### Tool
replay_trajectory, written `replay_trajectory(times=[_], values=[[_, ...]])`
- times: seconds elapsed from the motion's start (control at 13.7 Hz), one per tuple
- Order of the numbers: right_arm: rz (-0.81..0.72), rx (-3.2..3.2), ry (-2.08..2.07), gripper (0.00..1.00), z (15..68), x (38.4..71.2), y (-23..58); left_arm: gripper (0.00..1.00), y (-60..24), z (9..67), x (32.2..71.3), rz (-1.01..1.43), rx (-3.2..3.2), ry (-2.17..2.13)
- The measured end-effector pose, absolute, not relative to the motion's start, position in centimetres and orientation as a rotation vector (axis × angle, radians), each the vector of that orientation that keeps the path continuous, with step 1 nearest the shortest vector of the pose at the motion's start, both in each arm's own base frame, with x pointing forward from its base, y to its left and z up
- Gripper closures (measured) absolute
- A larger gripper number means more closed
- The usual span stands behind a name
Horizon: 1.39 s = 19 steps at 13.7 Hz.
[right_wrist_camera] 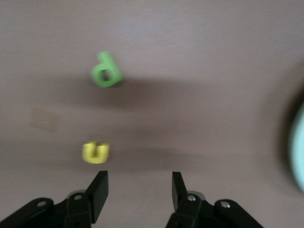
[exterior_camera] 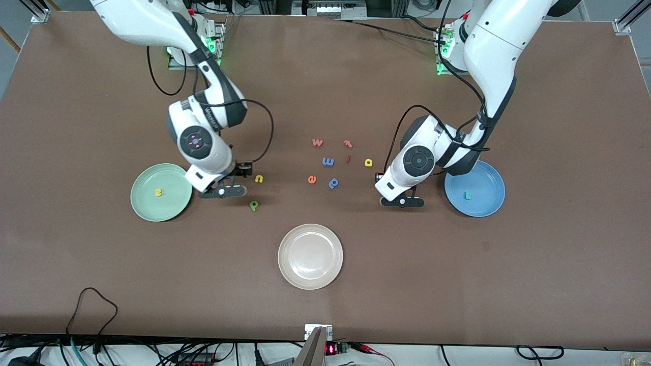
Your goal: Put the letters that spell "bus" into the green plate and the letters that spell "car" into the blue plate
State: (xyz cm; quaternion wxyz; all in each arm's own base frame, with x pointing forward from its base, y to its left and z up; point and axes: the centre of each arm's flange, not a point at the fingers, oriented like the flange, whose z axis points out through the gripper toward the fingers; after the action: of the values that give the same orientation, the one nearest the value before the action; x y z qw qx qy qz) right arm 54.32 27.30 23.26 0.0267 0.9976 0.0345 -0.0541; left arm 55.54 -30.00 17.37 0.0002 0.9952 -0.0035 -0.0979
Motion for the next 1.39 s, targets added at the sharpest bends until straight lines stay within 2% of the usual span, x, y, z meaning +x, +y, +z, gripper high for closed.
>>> replay_trajectory(times=[0.22,0.37,0.44,0.51,0.66,0.73,1.02,1.39], values=[[-0.126,3.099,0.058,0.38,21.5,52.3,30.3,0.48,-30.0,16.9,55.5,-0.313,3.125,-0.009],[-0.126,3.102,0.047,0.38,20.4,52.2,30.4,0.52,-30.0,16.9,55.5,-0.305,3.123,-0.009],[-0.129,3.101,0.039,0.40,19.9,52.2,30.3,0.58,-30.1,17.0,55.6,-0.301,3.122,-0.010],[-0.126,3.104,0.032,0.40,19.6,52.2,30.4,0.58,-30.1,17.0,55.6,-0.300,3.121,-0.010],[-0.116,3.111,0.025,0.42,19.0,52.2,30.4,0.73,-30.0,17.1,55.7,-0.294,3.120,-0.007],[-0.109,3.115,0.023,0.43,18.7,52.3,30.5,0.75,-29.9,17.1,55.8,-0.293,3.120,-0.003],[-0.088,3.126,0.017,0.43,18.2,52.4,30.5,0.75,-26.9,18.7,56.9,-0.354,3.142,0.064],[-0.079,3.131,0.013,0.47,17.6,52.5,30.5,0.75,-16.1,27.3,59.5,-0.474,3.174,0.141]])
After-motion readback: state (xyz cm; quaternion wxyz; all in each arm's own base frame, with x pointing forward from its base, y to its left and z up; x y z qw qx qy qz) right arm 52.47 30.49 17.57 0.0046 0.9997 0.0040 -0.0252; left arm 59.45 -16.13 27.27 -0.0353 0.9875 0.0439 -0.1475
